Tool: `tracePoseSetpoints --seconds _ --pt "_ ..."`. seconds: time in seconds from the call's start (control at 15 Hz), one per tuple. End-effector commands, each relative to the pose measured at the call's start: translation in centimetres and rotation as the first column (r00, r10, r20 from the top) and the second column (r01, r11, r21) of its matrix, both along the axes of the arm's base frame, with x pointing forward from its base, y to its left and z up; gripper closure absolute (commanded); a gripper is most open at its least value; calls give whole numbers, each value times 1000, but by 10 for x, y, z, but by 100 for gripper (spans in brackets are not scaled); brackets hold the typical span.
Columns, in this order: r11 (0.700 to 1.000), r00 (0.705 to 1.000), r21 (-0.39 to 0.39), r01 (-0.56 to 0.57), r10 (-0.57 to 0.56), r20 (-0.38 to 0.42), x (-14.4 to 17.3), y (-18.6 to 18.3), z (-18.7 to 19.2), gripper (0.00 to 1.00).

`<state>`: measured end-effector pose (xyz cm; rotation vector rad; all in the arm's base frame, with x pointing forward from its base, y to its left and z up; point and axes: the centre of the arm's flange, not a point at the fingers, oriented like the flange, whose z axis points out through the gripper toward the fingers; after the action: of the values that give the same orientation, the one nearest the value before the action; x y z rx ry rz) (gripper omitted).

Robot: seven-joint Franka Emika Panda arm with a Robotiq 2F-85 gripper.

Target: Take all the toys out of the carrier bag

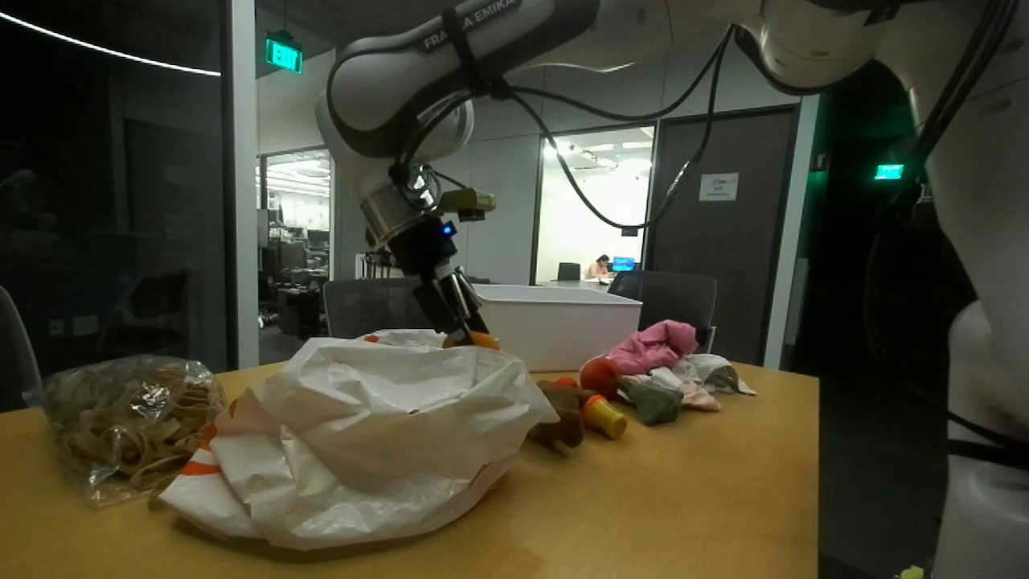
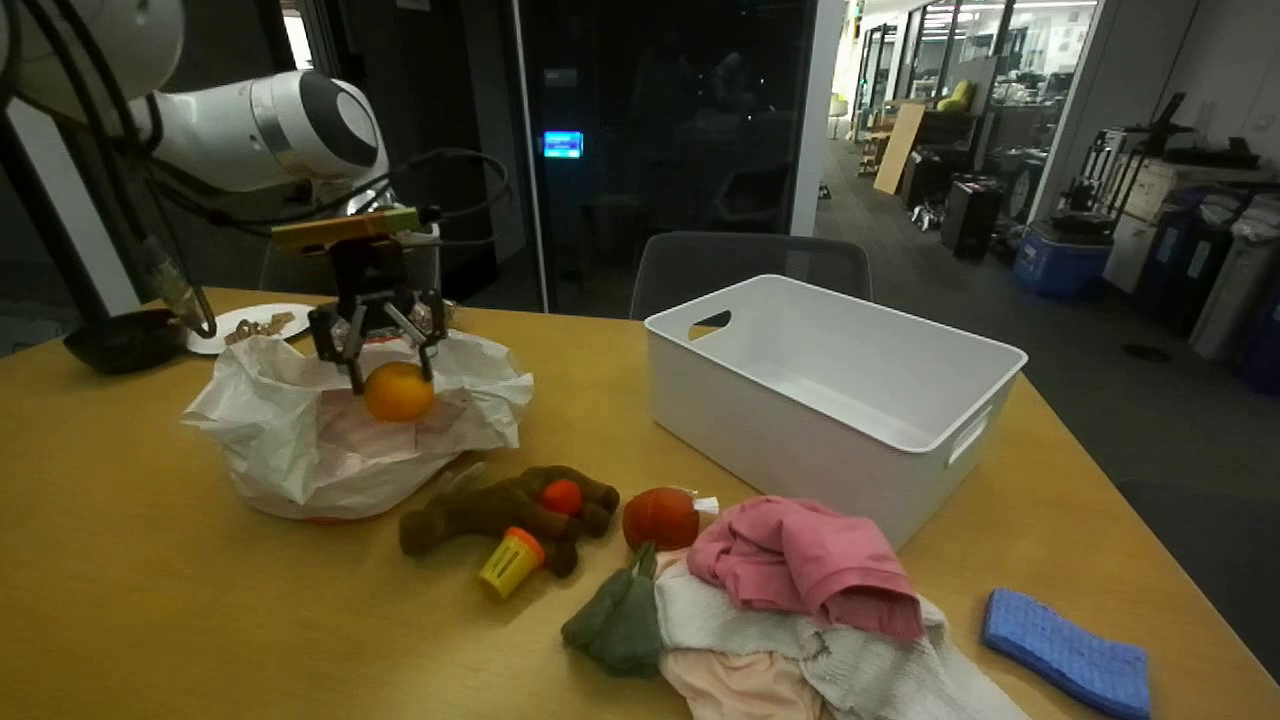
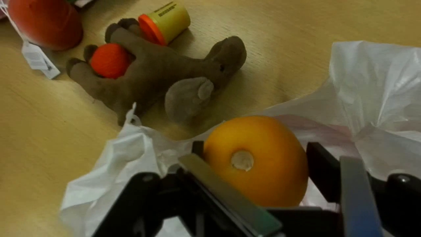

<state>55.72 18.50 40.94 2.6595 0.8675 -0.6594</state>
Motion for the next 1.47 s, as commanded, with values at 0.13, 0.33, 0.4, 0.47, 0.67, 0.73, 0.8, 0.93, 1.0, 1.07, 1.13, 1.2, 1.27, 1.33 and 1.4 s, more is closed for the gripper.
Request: tracePoseSetpoints --seconds 0.13,0.33,0.4,0.47,0.67,0.73,0.8,0.93,1.0,1.07,1.13,1.2,1.27,1.33,1.4 --pt "974 969 -60 220 -211 126 -9 -47 56 47" --pt "921 920 -103 375 -356 166 -7 -94 55 47" --pt "898 899 -118 424 -402 176 -5 -111 50 47" --pt "871 876 -135 472 -447 181 -2 -127 42 47" --pt "773 796 -198 603 -568 208 3 -170 14 47" --pt "735 766 -219 642 -606 214 4 -182 4 47" --pt "695 738 -246 675 -634 233 4 -194 -7 47" --pt "613 678 -292 734 -687 261 7 -214 -26 47" --pt "588 657 -297 752 -706 265 9 -220 -36 47" --pt "564 634 -296 771 -723 274 11 -224 -45 47" --pt "550 620 -294 781 -737 268 13 -226 -52 47" --pt "539 610 -294 789 -745 270 13 -227 -57 47" --pt "530 601 -293 796 -750 276 13 -228 -61 6" --pt "524 594 -289 801 -754 280 14 -228 -63 5" --pt "525 592 -279 804 -751 292 13 -226 -61 0"
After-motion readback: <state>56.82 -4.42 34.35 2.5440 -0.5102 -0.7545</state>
